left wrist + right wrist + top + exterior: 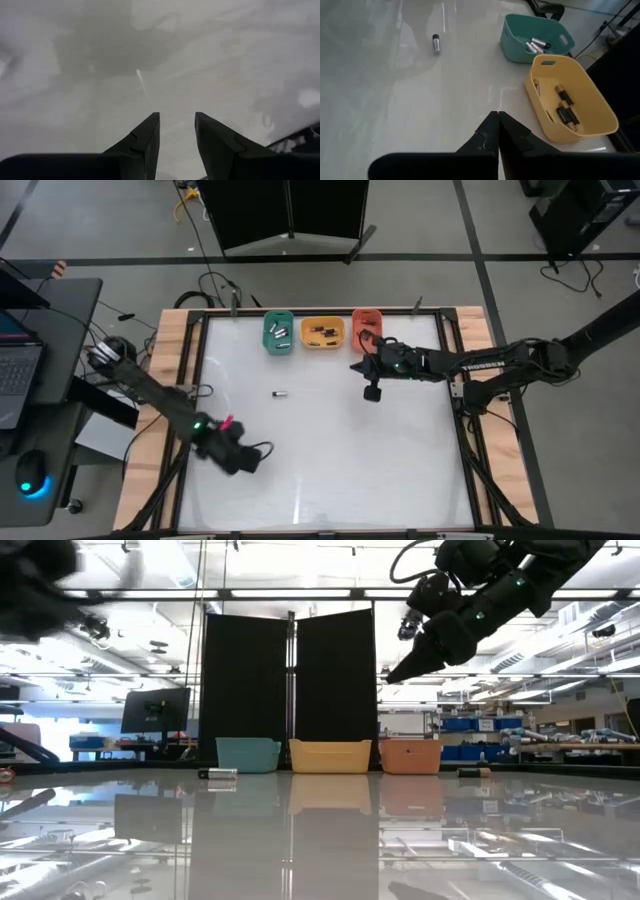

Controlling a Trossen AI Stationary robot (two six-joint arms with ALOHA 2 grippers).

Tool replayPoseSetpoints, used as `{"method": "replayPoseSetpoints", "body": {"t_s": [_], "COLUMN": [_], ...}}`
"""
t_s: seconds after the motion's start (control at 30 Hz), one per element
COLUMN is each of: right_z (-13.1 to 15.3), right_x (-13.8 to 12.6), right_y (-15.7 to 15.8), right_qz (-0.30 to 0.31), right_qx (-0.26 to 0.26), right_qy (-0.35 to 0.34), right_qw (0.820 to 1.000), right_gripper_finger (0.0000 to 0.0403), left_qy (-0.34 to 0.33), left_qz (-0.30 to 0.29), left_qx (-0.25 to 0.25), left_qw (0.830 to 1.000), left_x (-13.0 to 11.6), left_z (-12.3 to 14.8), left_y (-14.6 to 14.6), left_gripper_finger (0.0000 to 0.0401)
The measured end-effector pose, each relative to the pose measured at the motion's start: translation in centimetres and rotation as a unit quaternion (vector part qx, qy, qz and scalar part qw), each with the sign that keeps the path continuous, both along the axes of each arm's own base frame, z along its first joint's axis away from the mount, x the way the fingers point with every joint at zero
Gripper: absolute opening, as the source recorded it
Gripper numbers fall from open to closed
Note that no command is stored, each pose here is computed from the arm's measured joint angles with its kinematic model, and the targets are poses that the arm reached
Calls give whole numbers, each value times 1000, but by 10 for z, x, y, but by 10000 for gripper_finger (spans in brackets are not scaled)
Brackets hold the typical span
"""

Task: Sort batteries
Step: Put the silver battery into the green bin

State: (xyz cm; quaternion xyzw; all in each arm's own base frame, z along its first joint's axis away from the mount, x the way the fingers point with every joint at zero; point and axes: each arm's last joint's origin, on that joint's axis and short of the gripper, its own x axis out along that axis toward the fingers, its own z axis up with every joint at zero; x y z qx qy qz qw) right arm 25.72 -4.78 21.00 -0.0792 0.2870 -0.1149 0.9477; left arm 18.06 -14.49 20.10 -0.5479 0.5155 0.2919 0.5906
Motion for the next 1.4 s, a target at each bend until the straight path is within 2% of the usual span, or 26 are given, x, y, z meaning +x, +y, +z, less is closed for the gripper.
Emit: {"method": "replayPoseSetpoints", "body": {"t_s": [0.17, 0.3, 0.47, 0.7, 0.9, 1.4], "right_z": [2, 3, 4, 4, 4, 4], "right_x": [1, 2, 2, 2, 2, 2], "right_y": [0, 0, -1, -1, -1, -1], "right_qz": [13, 18, 19, 25, 27, 29], "right_qx": [-23, -32, -35, -45, -48, -48], "right_qy": [-4, -8, -11, -9, -9, -8], "right_qw": [1000, 999, 999, 999, 998, 998], "right_gripper_finger": [11, 11, 11, 11, 11, 11], "left_qy": [83, 144, 156, 147, 160, 169], "left_qz": [99, 103, 127, 132, 136, 121], "left_qx": [20, 45, 99, 97, 114, 136], "left_qw": [991, 983, 975, 976, 971, 969], "left_x": [-34, -45, -46, -48, -54, -61], "left_z": [-5, -7, -12, -30, -43, -55], "left_y": [-15, -11, 3, 8, 16, 24], "left_gripper_finger": [131, 131, 131, 131, 131, 131]}}
